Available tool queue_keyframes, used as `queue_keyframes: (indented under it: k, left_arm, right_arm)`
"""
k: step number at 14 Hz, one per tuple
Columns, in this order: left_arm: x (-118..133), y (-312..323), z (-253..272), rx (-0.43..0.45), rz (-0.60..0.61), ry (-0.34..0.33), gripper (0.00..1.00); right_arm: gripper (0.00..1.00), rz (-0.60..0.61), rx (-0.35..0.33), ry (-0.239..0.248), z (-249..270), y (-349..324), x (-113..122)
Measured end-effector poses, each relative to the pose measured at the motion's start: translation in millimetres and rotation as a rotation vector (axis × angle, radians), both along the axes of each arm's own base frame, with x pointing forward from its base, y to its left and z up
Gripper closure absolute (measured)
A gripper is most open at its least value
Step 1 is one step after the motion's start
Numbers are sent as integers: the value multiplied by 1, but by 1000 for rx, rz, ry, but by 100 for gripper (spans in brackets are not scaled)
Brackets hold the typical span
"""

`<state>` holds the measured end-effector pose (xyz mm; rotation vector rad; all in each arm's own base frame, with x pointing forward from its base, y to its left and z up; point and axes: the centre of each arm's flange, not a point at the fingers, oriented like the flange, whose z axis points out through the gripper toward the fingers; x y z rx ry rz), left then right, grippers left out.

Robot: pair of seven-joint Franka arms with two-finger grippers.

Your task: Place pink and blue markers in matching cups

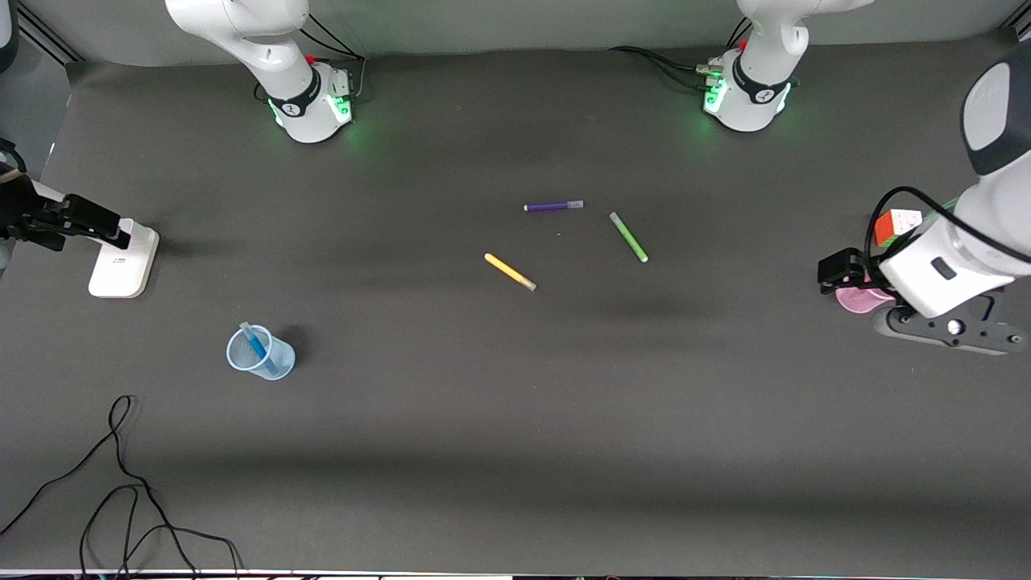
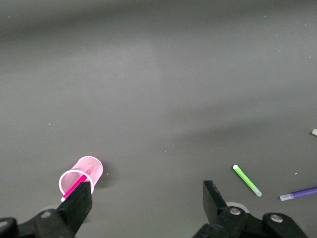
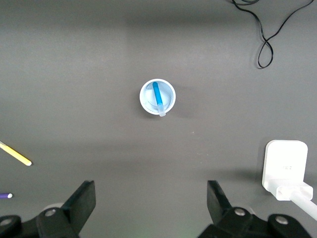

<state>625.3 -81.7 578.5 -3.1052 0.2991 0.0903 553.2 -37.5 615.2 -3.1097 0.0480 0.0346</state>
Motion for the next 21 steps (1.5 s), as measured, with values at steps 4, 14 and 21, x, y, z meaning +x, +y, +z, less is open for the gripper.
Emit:
queue_keyframes:
  k: [4,14,21]
  left_arm:
    - [-1,8,1,44,27,-7,0]
    - [-44,18,9,51,33,-121,0]
    - [-60,23,11,34,26,-39,0]
  right_arm:
    - [0,1,0,0,0,0,0]
    - [0,2,0,-1,0,0,0]
    - [0,2,0,-1,1,0,0]
